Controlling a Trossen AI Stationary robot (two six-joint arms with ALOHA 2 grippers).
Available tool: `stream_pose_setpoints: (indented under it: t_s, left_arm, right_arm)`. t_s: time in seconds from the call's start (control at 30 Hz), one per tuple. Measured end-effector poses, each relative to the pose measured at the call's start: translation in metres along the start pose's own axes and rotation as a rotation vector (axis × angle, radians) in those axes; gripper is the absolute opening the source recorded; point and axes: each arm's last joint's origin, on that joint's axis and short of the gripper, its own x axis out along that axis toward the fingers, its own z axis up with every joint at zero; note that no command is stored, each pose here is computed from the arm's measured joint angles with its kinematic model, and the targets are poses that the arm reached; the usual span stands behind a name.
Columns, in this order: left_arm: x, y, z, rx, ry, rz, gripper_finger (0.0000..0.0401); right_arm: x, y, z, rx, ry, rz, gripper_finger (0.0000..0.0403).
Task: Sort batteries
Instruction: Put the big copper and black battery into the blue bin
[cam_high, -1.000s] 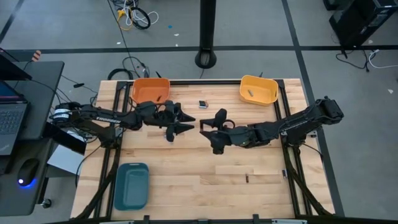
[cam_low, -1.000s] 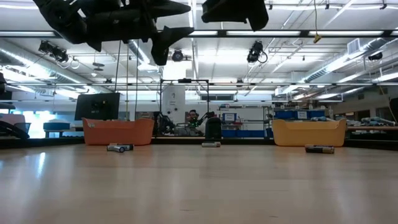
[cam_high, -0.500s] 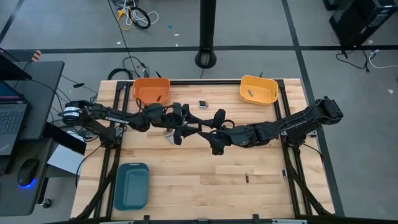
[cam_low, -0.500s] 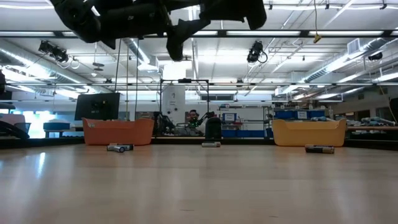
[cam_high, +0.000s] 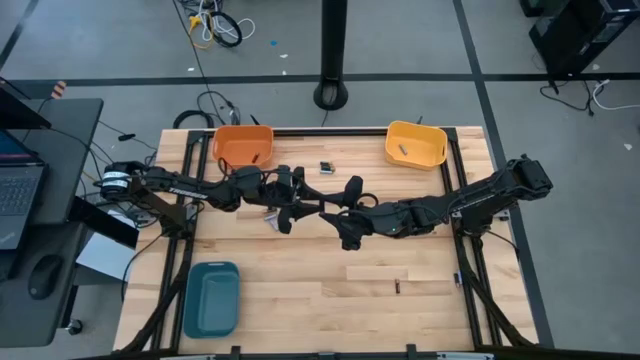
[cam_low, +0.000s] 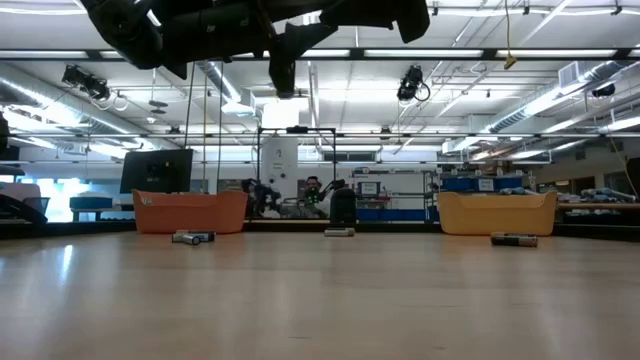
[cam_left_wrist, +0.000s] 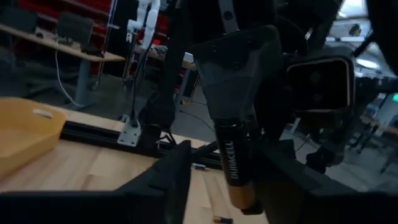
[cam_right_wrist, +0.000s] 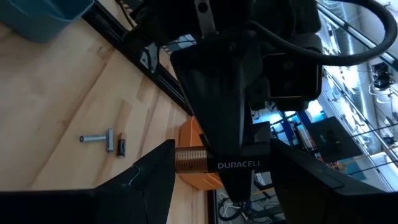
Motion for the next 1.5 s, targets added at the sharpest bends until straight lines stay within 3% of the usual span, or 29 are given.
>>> stream_pose_setpoints:
  t_s: [0.27,0.4,0.63,1.03,1.17,1.3,1.4,1.5]
  left_arm:
    - [0.000,-0.001,0.000,0.032,0.003,-0.028,0.0055]
    - [0.000,-0.001,0.001,0.044,-0.004,-0.033,0.0054]
    - [0.000,-0.002,0.002,0.099,-0.014,-0.036,0.0053]
    - [-0.011,0.002,0.017,0.110,-0.008,-0.053,0.0053]
    - [-0.023,-0.003,0.029,0.140,0.055,-0.037,0.0053]
    - [-0.033,-0.015,0.046,0.180,0.200,0.025,0.0053]
    - [-0.040,-0.026,0.058,0.206,0.324,0.096,0.0053]
    - [-0.042,-0.040,0.067,0.207,0.467,0.157,0.0053]
  right_arm:
    - [0.000,0.000,0.000,-0.021,-0.004,0.007,0.0232]
    - [0.001,-0.001,-0.001,-0.013,-0.004,0.005,0.0239]
    - [0.002,-0.003,-0.001,0.090,-0.012,-0.009,0.0287]
    - [-0.013,-0.006,0.010,0.063,0.085,-0.190,0.0328]
    - [-0.021,-0.008,0.005,0.102,0.136,-0.169,0.0317]
    - [-0.023,-0.012,-0.013,0.239,0.171,-0.008,0.0287]
    - [-0.017,-0.011,-0.027,0.371,0.192,0.147,0.0246]
    - [-0.009,-0.004,-0.042,0.434,0.192,0.214,0.0188]
